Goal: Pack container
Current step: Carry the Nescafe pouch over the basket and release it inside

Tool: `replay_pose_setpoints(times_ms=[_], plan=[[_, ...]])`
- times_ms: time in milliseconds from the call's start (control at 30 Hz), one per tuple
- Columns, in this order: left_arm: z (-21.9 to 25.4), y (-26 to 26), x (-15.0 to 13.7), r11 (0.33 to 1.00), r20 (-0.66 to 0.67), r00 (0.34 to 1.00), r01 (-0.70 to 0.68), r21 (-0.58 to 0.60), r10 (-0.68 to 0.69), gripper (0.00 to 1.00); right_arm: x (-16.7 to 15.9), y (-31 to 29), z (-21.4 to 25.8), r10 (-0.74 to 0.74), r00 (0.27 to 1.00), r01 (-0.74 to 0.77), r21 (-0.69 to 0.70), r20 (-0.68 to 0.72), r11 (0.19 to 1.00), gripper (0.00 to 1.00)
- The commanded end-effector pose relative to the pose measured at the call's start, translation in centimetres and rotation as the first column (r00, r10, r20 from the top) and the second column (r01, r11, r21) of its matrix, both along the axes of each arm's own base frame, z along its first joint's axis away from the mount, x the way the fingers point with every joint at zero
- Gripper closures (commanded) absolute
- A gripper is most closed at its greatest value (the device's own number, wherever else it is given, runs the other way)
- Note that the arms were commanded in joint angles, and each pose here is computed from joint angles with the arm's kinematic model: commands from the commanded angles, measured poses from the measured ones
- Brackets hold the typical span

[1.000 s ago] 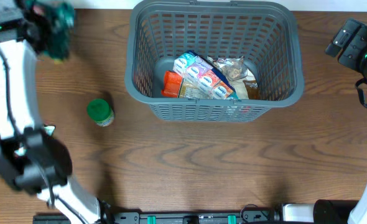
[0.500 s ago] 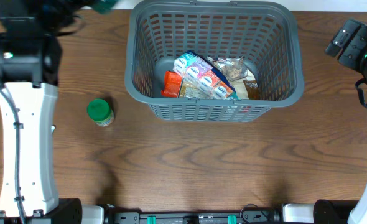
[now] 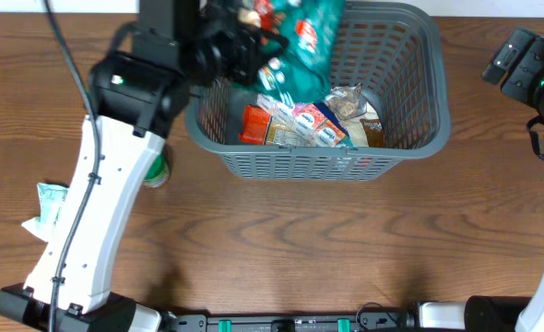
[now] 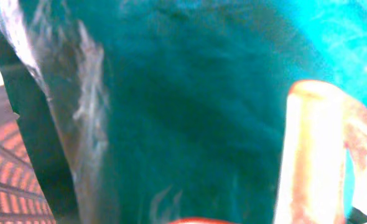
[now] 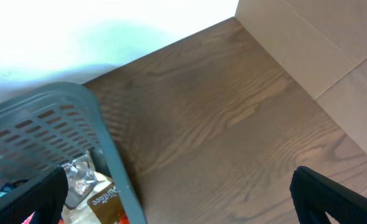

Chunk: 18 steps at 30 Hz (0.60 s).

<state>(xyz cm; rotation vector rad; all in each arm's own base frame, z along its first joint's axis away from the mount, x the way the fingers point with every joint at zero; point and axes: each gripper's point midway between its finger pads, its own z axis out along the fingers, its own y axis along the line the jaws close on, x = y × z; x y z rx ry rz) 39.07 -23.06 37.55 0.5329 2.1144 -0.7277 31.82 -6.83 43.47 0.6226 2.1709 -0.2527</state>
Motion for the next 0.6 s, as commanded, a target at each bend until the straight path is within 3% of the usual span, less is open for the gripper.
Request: replay_pose_setpoints(times_ms=[0, 233, 567], plan=[[0.4, -0.3, 0.2, 0.998, 0.051, 0.999, -0.001, 0.056, -0.002, 0.94, -0.1, -0.5, 0.1, -0.026, 1.0, 0.026, 0.0, 0.005, 1.0, 0.01], [-5.1, 1.2, 2.1, 0.964, -0.064, 0.982, -0.163, 0.208, 0.18, 0.94, -0.1, -0.5, 0.1, -0.026, 1.0, 0.026, 0.0, 0.005, 1.0, 0.01], [-10.7, 1.0, 3.1, 0.944, -0.217, 0.944, -0.185, 0.272, 0.248, 0.94, -0.1, -0.5, 0.1, -0.026, 1.0, 0.026, 0.0, 0.005, 1.0, 0.01]])
